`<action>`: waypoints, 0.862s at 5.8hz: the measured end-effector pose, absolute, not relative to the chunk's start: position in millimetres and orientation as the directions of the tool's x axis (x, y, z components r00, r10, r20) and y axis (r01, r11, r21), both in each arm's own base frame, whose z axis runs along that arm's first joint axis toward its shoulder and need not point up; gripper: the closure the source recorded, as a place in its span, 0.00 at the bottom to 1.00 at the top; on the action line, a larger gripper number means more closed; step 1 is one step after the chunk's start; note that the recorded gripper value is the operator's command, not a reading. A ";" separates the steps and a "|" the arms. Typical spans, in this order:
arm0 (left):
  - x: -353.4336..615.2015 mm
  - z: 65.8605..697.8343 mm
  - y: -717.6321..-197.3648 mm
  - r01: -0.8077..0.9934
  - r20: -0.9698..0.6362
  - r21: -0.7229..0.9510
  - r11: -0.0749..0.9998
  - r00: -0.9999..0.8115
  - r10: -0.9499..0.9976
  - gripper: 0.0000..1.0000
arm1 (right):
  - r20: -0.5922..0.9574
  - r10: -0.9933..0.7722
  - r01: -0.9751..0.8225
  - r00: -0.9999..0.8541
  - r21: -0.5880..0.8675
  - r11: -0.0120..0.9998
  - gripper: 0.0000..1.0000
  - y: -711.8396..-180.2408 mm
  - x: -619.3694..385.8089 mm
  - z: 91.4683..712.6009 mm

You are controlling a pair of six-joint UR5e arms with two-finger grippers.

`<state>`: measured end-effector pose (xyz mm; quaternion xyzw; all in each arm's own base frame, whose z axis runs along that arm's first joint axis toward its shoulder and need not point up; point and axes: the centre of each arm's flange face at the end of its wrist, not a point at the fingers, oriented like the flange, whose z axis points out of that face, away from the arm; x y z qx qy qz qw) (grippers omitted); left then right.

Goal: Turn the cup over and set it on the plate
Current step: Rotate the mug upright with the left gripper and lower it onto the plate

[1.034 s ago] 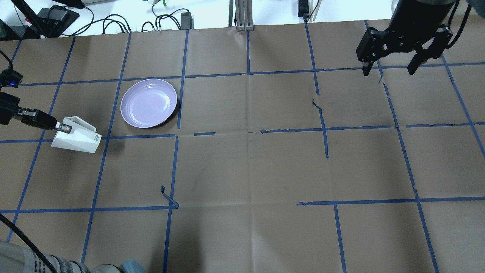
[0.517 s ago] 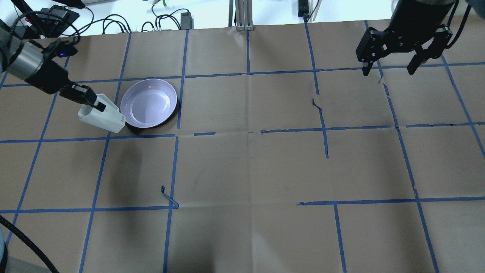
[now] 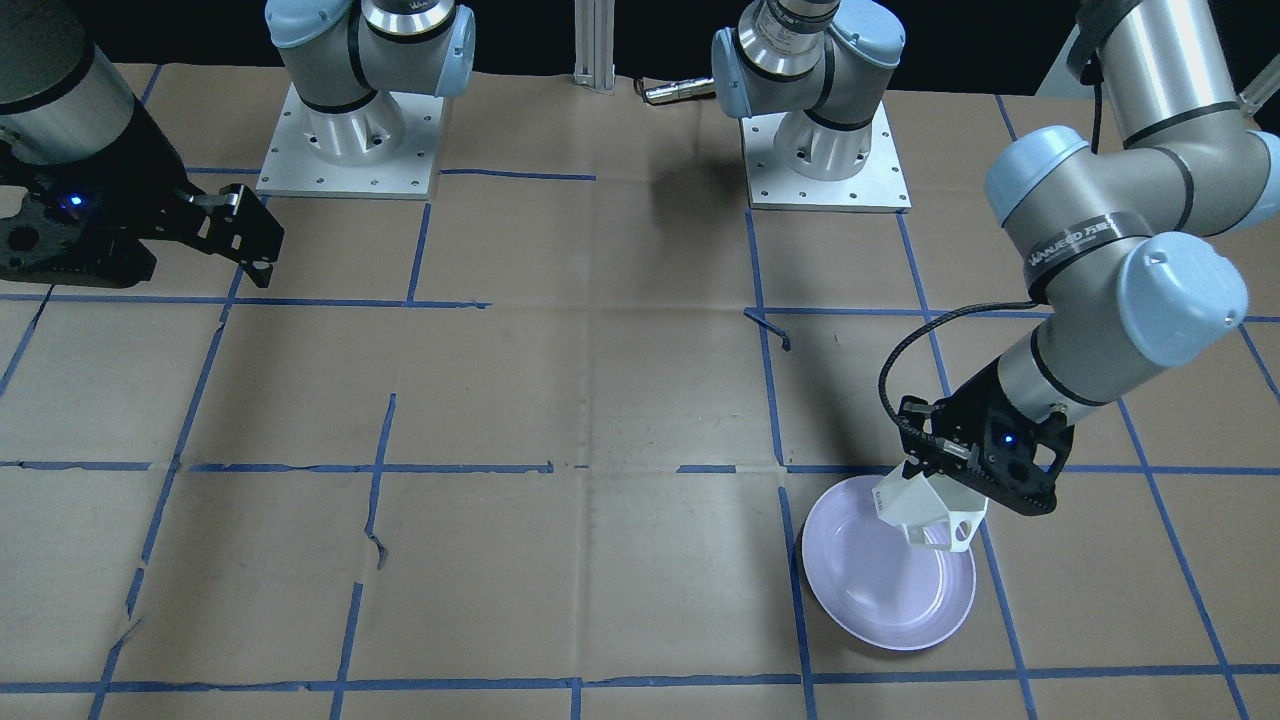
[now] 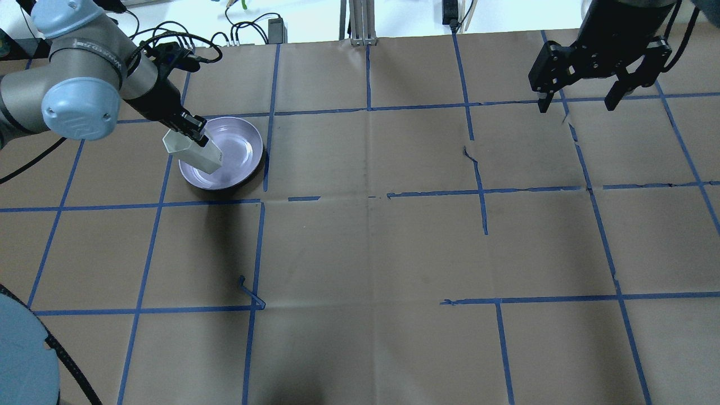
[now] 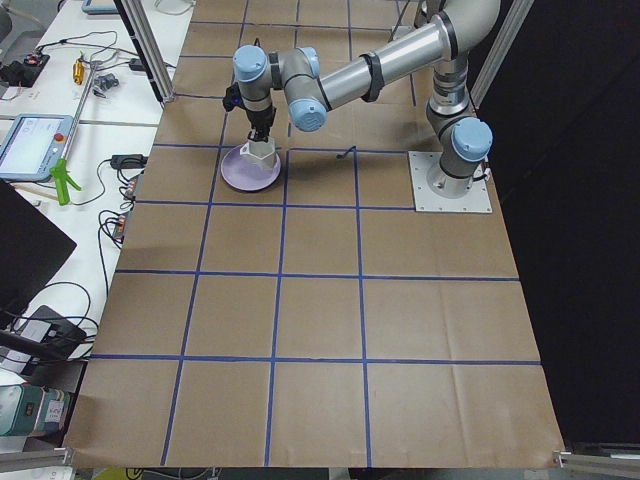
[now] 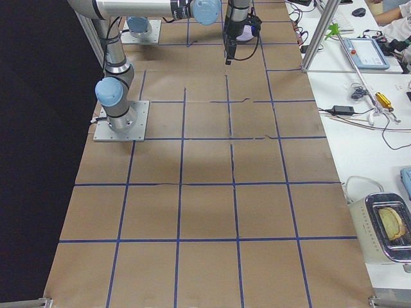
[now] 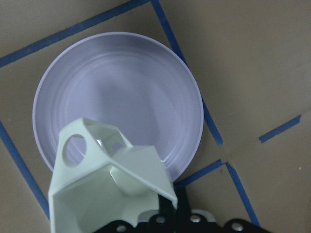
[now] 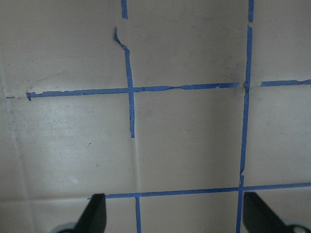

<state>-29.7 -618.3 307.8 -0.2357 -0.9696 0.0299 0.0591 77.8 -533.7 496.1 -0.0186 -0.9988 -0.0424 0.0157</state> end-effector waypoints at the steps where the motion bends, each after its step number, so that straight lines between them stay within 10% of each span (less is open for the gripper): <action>1: -36.7 299.5 -620.8 0.460 0.081 -0.073 0.885 -0.882 0.465 0.97 | 0.033 0.036 0.039 -0.999 0.084 0.996 0.00 -533.7 77.8 496.1; 3: -48.1 278.4 -626.3 0.470 0.052 -0.040 0.882 -0.880 0.471 0.85 | 0.033 0.036 0.039 -0.999 0.084 0.996 0.00 -533.7 77.8 496.1; 4: -53.9 268.4 -629.5 0.480 0.040 -0.031 0.877 -0.876 0.481 0.02 | 0.033 0.036 0.039 -0.999 0.084 0.996 0.00 -533.7 77.8 496.1; 5: -55.1 262.1 -632.0 0.485 0.027 -0.026 0.874 -0.874 0.485 0.01 | 0.033 0.036 0.039 -0.999 0.084 0.996 0.00 -533.7 77.9 496.1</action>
